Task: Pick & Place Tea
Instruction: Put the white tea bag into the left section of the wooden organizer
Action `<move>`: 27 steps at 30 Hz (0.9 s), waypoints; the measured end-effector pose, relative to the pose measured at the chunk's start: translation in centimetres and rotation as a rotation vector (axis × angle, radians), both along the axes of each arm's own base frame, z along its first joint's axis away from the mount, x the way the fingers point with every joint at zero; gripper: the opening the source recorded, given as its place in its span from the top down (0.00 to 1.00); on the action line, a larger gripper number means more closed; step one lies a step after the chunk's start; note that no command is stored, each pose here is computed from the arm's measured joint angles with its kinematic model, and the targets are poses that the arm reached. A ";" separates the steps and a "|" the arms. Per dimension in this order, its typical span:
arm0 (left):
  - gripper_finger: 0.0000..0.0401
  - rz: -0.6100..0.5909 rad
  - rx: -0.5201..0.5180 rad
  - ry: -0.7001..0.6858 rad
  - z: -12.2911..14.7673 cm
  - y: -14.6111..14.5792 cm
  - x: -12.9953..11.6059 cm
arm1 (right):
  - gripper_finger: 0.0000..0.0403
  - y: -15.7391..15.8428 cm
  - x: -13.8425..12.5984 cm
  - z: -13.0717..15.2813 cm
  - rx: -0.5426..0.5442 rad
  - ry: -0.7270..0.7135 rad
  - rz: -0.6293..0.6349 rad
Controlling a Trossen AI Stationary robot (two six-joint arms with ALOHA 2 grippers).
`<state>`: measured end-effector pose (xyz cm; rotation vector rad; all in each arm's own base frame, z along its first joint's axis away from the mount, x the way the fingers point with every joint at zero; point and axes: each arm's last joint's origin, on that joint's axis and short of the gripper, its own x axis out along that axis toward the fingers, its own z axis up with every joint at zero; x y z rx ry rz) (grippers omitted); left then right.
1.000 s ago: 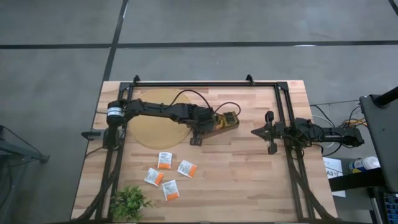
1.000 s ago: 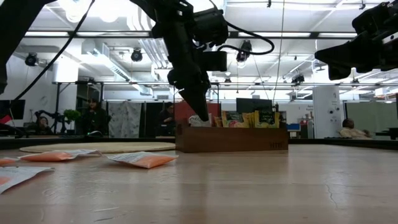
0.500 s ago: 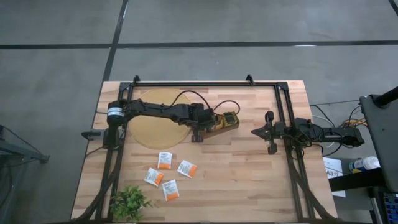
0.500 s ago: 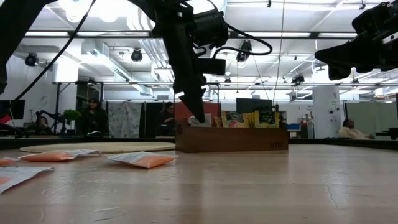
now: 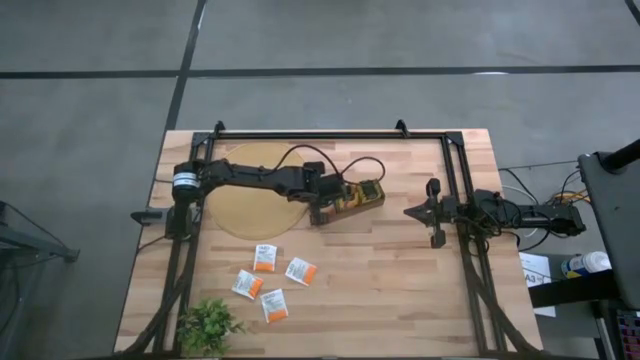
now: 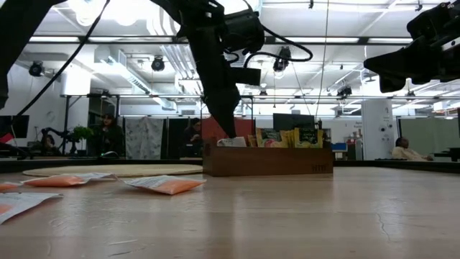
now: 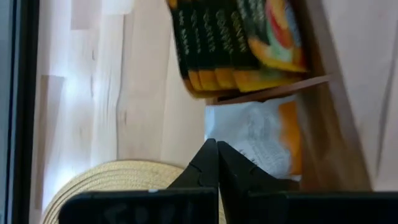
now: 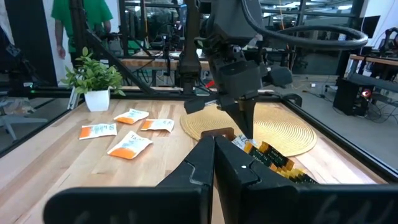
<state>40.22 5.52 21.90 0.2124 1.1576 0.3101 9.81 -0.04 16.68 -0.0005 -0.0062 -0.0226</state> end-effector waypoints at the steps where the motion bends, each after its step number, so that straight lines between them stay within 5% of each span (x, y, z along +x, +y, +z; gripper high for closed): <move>1: 1.00 -0.005 -0.003 -0.006 0.2 0.0 0.1 | 0.98 0.0 0.0 0.0 0.000 0.000 0.000; 7: 1.00 -0.034 -0.022 -0.008 3.1 -0.3 -0.1 | 0.98 0.0 0.0 0.0 0.000 0.000 0.000; 15: 1.00 -0.144 -0.221 0.028 6.7 -2.4 -1.2 | 0.98 0.0 0.0 0.0 0.000 0.000 0.000; 27: 0.96 -0.306 -0.360 -0.019 7.5 -7.7 -1.0 | 0.98 0.0 0.0 0.0 0.000 0.000 0.000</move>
